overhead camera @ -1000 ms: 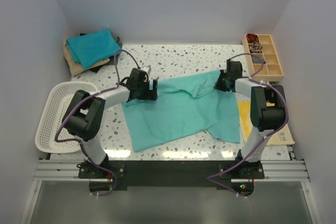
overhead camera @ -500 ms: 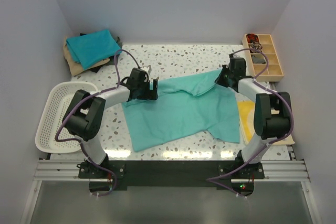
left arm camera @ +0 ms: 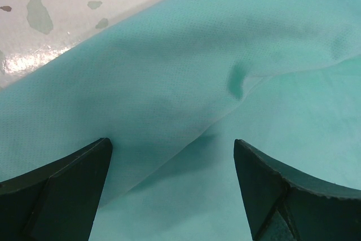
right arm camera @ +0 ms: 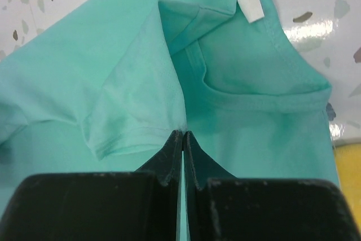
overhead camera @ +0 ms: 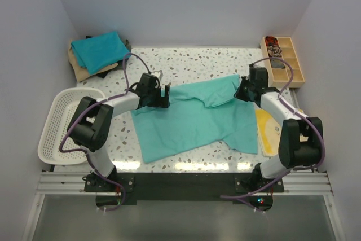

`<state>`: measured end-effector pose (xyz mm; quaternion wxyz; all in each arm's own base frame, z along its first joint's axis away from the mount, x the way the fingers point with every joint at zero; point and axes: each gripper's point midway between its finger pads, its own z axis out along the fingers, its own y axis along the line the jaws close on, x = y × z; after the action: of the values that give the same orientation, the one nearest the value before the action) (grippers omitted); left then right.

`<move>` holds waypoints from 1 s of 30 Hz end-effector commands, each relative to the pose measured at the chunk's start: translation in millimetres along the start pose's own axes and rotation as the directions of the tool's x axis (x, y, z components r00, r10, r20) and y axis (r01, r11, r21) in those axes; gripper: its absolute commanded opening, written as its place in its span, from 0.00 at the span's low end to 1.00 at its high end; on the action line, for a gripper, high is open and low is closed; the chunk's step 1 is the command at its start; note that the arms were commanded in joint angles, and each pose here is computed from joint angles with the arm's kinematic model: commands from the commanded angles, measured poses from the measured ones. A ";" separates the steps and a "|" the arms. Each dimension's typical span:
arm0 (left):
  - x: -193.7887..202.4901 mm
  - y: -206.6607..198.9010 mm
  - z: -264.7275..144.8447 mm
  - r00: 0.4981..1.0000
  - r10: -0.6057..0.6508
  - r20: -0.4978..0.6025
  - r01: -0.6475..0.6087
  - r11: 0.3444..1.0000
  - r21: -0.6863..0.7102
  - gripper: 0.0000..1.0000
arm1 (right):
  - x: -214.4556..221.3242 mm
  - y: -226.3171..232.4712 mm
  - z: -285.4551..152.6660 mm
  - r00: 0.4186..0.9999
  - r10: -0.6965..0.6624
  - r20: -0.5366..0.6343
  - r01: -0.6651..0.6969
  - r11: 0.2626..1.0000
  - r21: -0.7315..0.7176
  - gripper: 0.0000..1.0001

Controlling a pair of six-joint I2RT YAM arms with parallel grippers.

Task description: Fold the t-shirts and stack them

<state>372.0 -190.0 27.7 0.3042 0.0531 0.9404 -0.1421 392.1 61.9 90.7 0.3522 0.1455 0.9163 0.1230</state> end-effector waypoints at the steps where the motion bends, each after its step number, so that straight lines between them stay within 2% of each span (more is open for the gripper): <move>1: -15.4 -9.8 0.7 0.999 0.028 0.033 -0.029 0.999 0.035 0.94 | 18.0 -7.6 -15.3 0.999 0.011 -0.033 -0.010 0.999 0.036 0.00; 8: -20.2 -8.9 -8.4 0.998 0.044 0.035 -0.045 0.999 0.023 0.94 | 44.5 -22.7 -22.9 0.996 0.016 -0.083 -0.008 0.996 0.090 0.00; 9: -19.5 -7.8 -10.5 0.999 0.047 0.028 -0.048 0.999 0.016 0.94 | 46.1 -24.6 -23.9 0.996 0.014 -0.085 -0.006 0.995 0.097 0.05; 11: -22.4 -5.3 -15.1 0.998 0.053 0.036 -0.053 0.999 -0.001 0.94 | 46.1 -29.6 -24.0 0.997 0.006 -0.072 0.003 0.993 0.122 0.08; 12: -20.2 -3.3 -17.3 0.998 0.053 0.026 -0.053 0.999 -0.012 0.94 | 44.9 -32.5 -26.2 0.997 0.005 -0.072 0.005 0.990 0.139 0.14; 14: -19.9 -0.5 -23.2 0.998 0.056 0.027 -0.055 0.998 -0.028 0.94 | 30.1 -29.0 -34.0 1.000 0.001 -0.023 0.002 0.990 0.141 0.21; 17: -15.3 1.8 -32.9 0.998 0.056 0.023 -0.055 0.998 -0.035 0.94 | 8.4 -19.0 -47.0 0.999 -0.005 0.046 0.000 0.993 0.118 0.42; 19: -15.9 1.4 -40.6 0.998 0.053 0.029 -0.052 0.998 -0.035 0.94 | -2.9 -15.5 -50.2 0.997 -0.011 0.079 0.002 0.994 0.111 0.48; 24: -15.1 0.8 -51.7 0.998 0.051 0.032 -0.050 0.998 -0.033 0.94 | -35.2 13.8 -36.5 0.990 -0.031 0.135 0.032 0.999 -0.001 0.52; 30: 0.2 14.9 -45.2 0.999 0.045 0.020 -0.043 0.995 -0.085 0.94 | -50.1 43.3 21.7 0.997 -0.012 0.076 0.021 0.993 -0.117 0.52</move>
<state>356.7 -171.3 68.0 0.3187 0.0560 0.9392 -0.1146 407.2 62.3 120.1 0.3791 0.1441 0.9069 0.1139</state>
